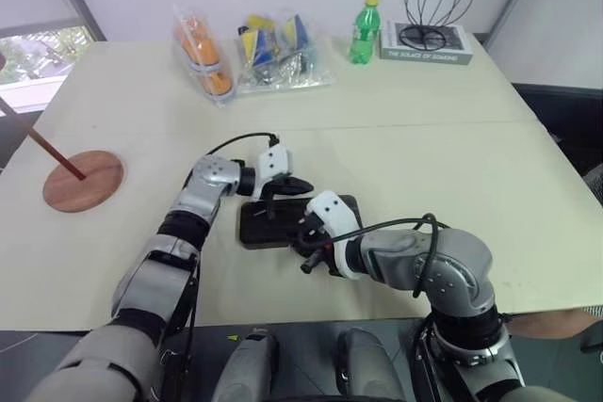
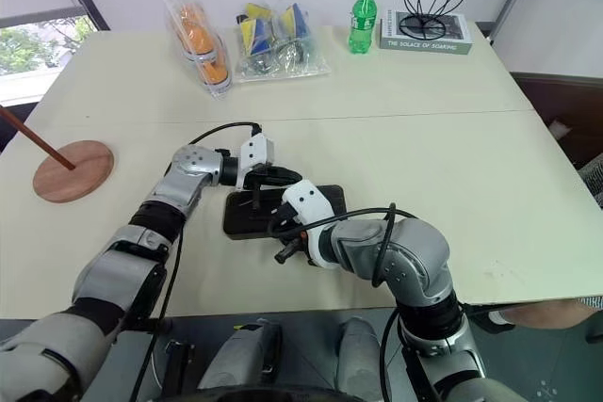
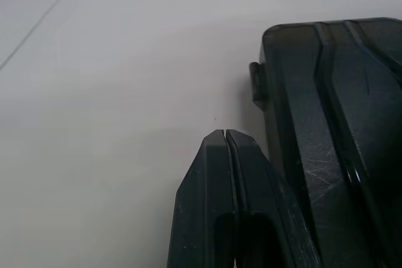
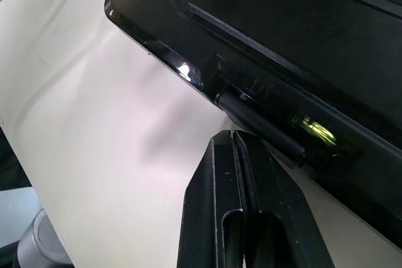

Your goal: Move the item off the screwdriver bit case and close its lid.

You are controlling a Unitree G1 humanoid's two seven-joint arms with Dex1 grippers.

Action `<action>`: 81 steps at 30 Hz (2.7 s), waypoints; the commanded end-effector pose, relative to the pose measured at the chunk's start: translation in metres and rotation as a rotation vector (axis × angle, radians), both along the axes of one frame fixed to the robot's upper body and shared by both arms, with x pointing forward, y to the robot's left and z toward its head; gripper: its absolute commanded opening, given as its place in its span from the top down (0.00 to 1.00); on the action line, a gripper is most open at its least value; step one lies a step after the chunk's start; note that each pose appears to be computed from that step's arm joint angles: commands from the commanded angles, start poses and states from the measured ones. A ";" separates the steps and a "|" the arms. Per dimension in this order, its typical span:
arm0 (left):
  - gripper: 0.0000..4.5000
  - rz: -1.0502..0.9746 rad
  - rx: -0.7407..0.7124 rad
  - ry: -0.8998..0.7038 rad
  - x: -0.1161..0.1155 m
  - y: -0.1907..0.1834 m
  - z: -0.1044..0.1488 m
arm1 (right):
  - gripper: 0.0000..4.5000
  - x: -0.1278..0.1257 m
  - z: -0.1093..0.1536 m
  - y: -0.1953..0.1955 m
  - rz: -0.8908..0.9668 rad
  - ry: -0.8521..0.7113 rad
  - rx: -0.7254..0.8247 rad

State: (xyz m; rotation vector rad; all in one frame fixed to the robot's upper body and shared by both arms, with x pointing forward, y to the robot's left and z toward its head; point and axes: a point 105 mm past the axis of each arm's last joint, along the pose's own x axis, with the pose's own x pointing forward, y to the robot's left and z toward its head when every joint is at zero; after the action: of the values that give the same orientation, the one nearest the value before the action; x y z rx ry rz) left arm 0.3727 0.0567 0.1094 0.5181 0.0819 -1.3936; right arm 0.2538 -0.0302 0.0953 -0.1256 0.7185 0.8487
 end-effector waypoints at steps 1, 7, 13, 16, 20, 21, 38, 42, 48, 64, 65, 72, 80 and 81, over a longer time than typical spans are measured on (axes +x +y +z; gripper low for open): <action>1.00 -0.065 0.062 0.015 -0.005 -0.001 -0.004 | 0.99 0.001 0.012 0.000 0.005 -0.060 0.010; 1.00 -0.159 0.161 0.060 -0.013 -0.003 -0.016 | 0.99 0.002 0.014 0.001 0.011 -0.081 -0.001; 1.00 -0.221 0.218 0.075 -0.016 -0.013 -0.019 | 0.99 0.003 0.014 0.001 0.014 -0.089 -0.009; 1.00 -0.249 0.225 0.077 -0.017 -0.019 -0.017 | 0.99 0.004 0.014 0.002 0.016 -0.090 -0.012; 1.00 -0.276 0.239 0.096 -0.021 -0.018 -0.019 | 0.99 0.005 0.013 0.003 0.017 -0.097 -0.019; 1.00 -0.278 0.240 0.099 -0.022 -0.017 -0.020 | 0.99 0.005 0.013 0.003 0.018 -0.098 -0.020; 1.00 -0.321 0.279 0.135 -0.033 -0.012 -0.032 | 0.99 0.022 0.019 -0.001 0.116 -0.391 -0.178; 1.00 -0.324 0.281 0.135 -0.034 -0.011 -0.033 | 0.99 0.023 0.019 -0.001 0.145 -0.435 -0.194; 1.00 -0.290 0.275 0.117 -0.029 -0.010 -0.032 | 0.99 0.009 0.017 -0.001 0.212 -0.329 -0.128; 1.00 0.244 -0.011 -0.278 0.041 0.023 0.033 | 0.99 -0.031 0.044 -0.011 0.445 -0.114 0.106; 1.00 0.287 -0.055 -0.296 0.044 0.028 0.042 | 0.99 -0.030 0.047 -0.016 0.448 -0.127 0.108; 1.00 0.432 -0.296 -0.280 0.020 0.068 0.081 | 0.99 0.000 0.079 -0.061 0.353 -0.314 0.052; 1.00 0.502 -0.300 -0.044 -0.064 0.092 0.073 | 0.99 0.004 0.095 -0.103 0.335 -0.438 -0.034; 1.00 0.506 -0.298 -0.007 -0.072 0.093 0.071 | 0.99 0.005 0.095 -0.105 0.332 -0.444 -0.036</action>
State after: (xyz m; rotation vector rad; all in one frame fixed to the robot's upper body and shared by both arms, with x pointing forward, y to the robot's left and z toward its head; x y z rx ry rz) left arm 0.3122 0.1538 0.1617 0.2482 0.0319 -0.8682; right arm 0.2580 -0.1340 0.1782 -0.4261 0.3627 1.0817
